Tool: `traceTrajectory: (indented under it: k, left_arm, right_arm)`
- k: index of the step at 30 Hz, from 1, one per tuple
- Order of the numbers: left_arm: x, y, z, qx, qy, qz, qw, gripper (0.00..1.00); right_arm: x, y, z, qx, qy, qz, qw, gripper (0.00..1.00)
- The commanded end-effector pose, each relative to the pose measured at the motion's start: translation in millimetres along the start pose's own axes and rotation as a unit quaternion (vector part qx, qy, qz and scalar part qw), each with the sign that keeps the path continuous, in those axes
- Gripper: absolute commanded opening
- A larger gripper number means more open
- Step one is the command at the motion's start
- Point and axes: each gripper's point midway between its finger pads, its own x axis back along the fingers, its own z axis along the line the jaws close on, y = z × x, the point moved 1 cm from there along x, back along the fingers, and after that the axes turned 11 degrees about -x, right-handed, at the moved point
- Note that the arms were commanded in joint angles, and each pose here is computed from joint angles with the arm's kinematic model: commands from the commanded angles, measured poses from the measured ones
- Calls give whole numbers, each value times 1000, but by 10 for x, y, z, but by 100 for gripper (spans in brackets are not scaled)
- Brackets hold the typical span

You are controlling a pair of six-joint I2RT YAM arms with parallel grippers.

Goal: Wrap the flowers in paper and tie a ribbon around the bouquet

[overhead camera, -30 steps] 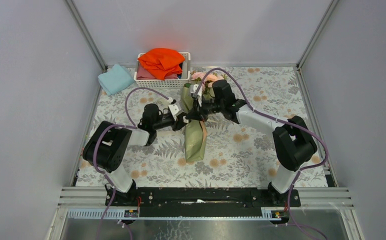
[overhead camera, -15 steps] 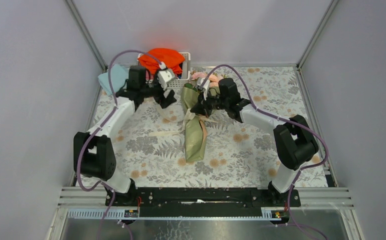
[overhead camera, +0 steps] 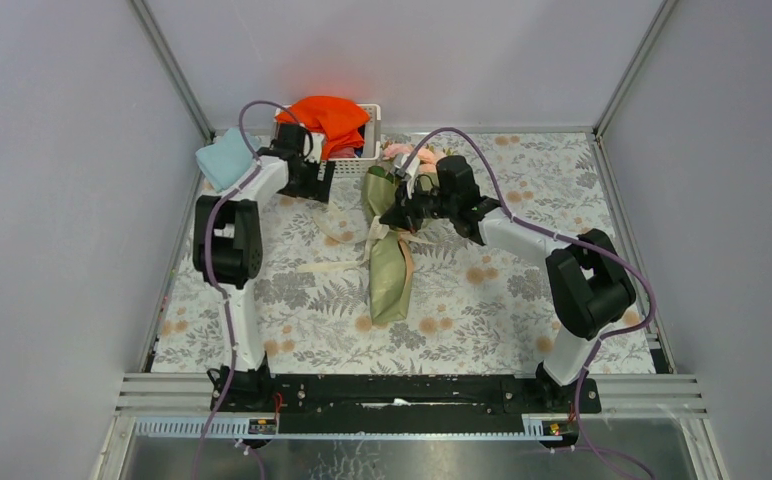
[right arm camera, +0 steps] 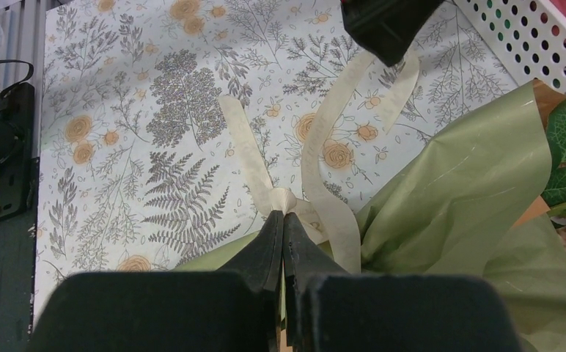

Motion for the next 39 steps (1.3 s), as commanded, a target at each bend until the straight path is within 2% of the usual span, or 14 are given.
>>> traceTrajectory:
  k: [1, 5, 7, 9, 12, 16, 19, 20, 22, 25, 27, 31, 34, 39]
  left_arm:
    - [-329, 7, 228, 47, 68, 5, 997, 94]
    - [-531, -163, 275, 48, 80, 32, 995, 91]
    - [-628, -259, 239, 50, 71, 45, 995, 78]
    - [-669, -354, 193, 51, 60, 60, 995, 54]
    - [-525, -321, 21, 55, 11, 50, 997, 1]
    - [210, 112, -208, 45, -64, -51, 996, 0]
    - [981, 290, -580, -38, -138, -145, 979, 0]
    - [1214, 261, -754, -83, -171, -164, 968, 0]
    - [1575, -9, -1175, -126, -265, -141, 946, 0]
    - [2056, -620, -1876, -257, -390, -112, 877, 0]
    - [2292, -831, -2312, -337, -423, -103, 835, 0]
    - [2626, -672, -3201, -462, -427, -185, 755, 0]
    - [2800, -554, -3796, -506, -446, -227, 702, 0]
    - [2763, -407, -4522, -521, -478, -249, 662, 0]
  right_arm:
    - [-61, 167, 26, 4, -4, -14, 1000, 0]
    - [-42, 177, 58, 4, -7, -14, 1000, 0]
    - [-30, 178, 58, 5, -11, -16, 1000, 0]
    - [-23, 168, 52, 4, -14, -14, 1000, 0]
    - [-20, 168, 17, -4, -25, -7, 1000, 0]
    - [-32, 207, -64, -22, -49, -10, 999, 0]
    - [-44, 272, -118, -34, -65, -19, 997, 0]
    - [-55, 291, -134, -40, -67, -19, 997, 0]
    - [-87, 344, -152, -55, -69, -18, 996, 0]
    - [-128, 365, -178, -74, -69, -17, 995, 0]
    - [-149, 368, -157, -90, -63, -21, 994, 0]
    - [-161, 385, -130, -98, -55, -27, 993, 0]
    - [-164, 400, -109, -100, -47, -27, 993, 0]
    - [-163, 382, -90, -100, -37, -24, 994, 0]
